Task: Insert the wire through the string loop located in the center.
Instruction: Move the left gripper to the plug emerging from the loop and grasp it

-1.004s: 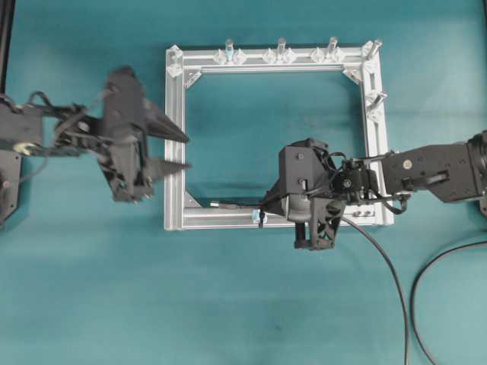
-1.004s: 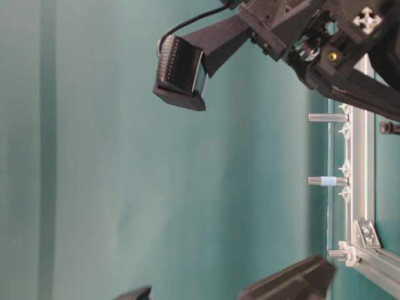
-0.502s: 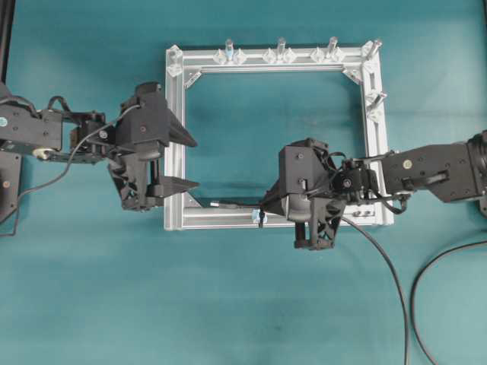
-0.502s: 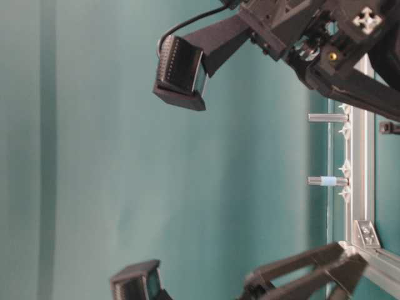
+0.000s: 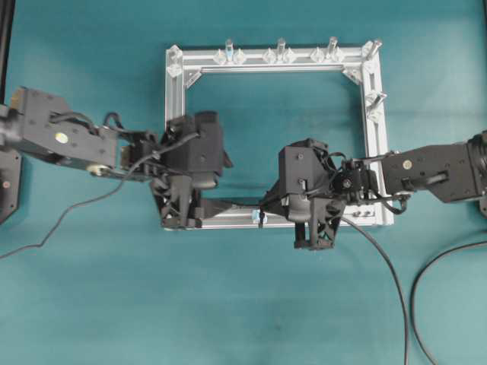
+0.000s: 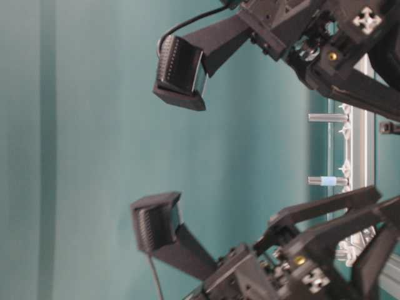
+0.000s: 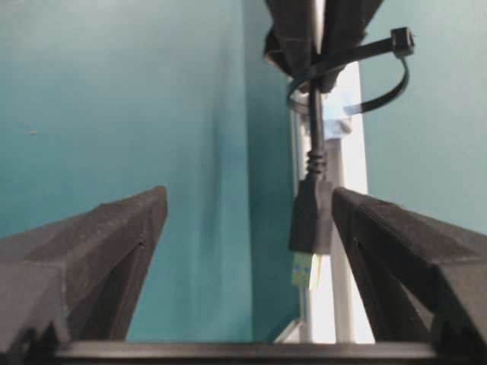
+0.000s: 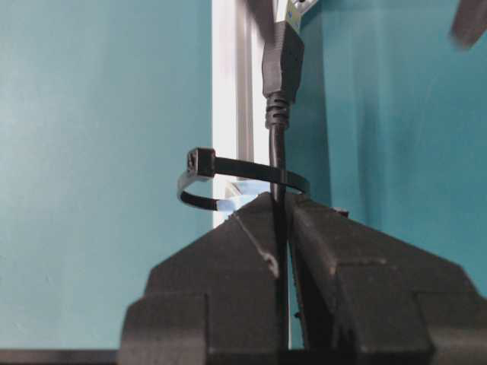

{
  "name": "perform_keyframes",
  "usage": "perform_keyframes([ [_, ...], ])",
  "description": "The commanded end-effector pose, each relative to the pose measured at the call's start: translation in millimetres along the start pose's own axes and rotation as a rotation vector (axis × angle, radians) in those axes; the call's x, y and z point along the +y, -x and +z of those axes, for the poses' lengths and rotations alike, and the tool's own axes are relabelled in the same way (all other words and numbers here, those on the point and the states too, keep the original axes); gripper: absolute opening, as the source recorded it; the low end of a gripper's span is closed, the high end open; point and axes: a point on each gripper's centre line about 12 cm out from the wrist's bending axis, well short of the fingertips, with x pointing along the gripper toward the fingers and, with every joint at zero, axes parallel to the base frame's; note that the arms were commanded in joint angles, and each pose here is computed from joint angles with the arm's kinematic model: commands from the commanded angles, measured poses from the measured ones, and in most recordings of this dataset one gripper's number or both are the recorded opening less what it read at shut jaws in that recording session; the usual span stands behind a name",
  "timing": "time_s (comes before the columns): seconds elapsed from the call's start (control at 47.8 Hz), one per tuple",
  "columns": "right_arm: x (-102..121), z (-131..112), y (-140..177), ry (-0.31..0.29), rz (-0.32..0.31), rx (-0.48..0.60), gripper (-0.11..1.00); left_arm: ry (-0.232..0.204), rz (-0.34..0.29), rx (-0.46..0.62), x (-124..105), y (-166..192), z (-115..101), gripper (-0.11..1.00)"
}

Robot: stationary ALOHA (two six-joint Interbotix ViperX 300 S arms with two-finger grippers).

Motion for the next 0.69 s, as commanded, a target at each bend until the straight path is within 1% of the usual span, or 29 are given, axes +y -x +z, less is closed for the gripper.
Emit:
perform_keyframes([
  [0.0, 4, 12, 2, 0.002, 0.012, -0.036, 0.07, -0.015, -0.008, -0.038, -5, 2, 14, 0.9],
  [0.146, 4, 12, 3, 0.002, 0.012, -0.036, 0.07, -0.026, -0.022, -0.037, -12, -1, 14, 0.9],
  [0.209, 4, 11, 3, 0.002, 0.012, -0.033, 0.07, -0.028, -0.025, -0.021, -14, -4, 10, 0.9],
  [0.46, 4, 11, 3, 0.004, 0.011, -0.032, 0.07, -0.034, -0.029, 0.016, -17, -20, 1, 0.9],
  [0.669, 4, 10, 3, 0.002, 0.011, -0.032, 0.07, -0.032, -0.024, 0.011, -15, -28, -3, 0.9],
])
